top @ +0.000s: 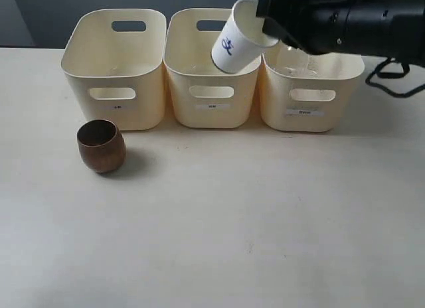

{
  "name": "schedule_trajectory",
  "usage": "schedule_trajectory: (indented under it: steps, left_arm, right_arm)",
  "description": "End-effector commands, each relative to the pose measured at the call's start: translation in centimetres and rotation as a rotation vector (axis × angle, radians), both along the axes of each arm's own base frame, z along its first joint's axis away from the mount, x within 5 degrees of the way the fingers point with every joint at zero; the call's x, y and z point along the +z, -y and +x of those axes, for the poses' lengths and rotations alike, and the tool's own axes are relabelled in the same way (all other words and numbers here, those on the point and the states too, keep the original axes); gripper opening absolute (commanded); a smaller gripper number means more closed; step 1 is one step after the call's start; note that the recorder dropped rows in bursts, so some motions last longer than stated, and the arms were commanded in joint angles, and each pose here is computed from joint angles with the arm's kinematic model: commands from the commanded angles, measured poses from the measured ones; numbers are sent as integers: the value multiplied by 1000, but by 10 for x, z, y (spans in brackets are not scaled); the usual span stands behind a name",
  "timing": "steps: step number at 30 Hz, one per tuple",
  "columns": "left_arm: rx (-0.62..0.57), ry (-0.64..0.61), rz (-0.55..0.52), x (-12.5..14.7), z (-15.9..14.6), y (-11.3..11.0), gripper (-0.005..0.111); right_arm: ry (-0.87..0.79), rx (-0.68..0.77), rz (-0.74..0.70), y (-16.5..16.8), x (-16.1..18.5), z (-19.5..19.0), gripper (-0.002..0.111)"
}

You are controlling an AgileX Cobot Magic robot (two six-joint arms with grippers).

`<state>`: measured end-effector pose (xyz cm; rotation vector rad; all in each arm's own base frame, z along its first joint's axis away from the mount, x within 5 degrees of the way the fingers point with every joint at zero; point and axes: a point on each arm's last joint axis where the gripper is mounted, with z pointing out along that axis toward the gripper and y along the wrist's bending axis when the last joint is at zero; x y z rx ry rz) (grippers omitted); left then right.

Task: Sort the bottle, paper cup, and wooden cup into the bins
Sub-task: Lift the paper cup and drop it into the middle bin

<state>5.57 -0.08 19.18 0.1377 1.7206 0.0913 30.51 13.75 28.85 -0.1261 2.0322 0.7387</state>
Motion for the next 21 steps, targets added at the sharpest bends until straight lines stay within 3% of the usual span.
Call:
schedule_trajectory:
  steps: [1,6,21]
  left_arm:
    - [2,2,-3,0,0,0,0]
    - [2,2,-3,0,0,0,0]
    - [2,2,-3,0,0,0,0]
  right_arm:
    - [66,-39,1,0,20,15,-1]
    - [55,0,14,-15,14,38,-1]
    - [44,-84,-73,-30,-19,102,-1]
